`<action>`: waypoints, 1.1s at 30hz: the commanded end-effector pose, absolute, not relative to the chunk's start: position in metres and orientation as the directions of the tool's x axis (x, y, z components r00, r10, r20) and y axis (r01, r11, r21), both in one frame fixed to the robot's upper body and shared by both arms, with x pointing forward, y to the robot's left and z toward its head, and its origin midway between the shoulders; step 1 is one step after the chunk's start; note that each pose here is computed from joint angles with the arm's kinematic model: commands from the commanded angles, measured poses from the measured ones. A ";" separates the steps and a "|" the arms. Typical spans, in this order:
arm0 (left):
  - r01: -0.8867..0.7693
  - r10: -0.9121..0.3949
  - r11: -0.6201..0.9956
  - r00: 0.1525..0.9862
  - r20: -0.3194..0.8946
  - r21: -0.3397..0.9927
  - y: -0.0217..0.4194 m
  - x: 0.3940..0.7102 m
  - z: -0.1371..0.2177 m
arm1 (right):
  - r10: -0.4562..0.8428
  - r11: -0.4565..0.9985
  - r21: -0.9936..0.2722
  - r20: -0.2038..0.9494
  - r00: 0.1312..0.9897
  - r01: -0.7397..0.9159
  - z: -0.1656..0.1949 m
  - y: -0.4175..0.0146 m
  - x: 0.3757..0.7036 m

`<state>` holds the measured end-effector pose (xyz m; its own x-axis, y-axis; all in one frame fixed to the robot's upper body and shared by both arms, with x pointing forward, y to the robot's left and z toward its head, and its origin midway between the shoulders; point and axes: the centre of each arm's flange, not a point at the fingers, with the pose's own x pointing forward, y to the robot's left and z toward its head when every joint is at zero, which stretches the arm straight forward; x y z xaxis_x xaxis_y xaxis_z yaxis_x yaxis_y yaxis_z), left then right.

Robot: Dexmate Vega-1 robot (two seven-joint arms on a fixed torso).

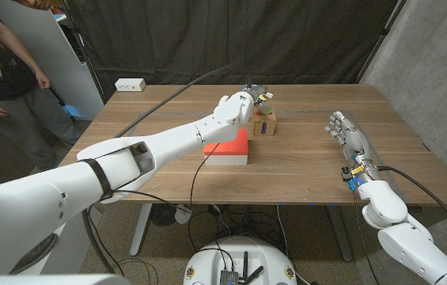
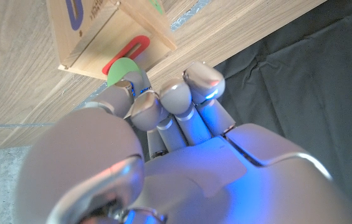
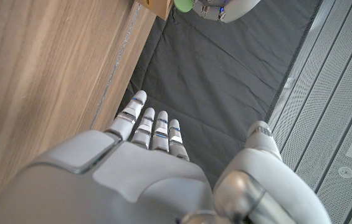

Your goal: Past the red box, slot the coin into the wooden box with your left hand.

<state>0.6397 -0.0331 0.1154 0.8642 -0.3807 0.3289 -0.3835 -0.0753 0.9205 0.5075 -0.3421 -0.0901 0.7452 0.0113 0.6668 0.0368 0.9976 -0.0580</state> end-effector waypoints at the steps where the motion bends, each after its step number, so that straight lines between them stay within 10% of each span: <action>1: -0.395 -0.376 -0.062 0.860 0.345 0.917 -0.032 0.642 0.117 | 0.009 0.998 -0.056 0.661 0.751 0.037 -0.092 -0.342 0.510; 33: -0.385 -0.375 -0.077 0.866 0.331 0.920 -0.034 0.643 0.116 | 0.010 0.998 -0.057 0.664 0.748 0.037 -0.090 -0.342 0.512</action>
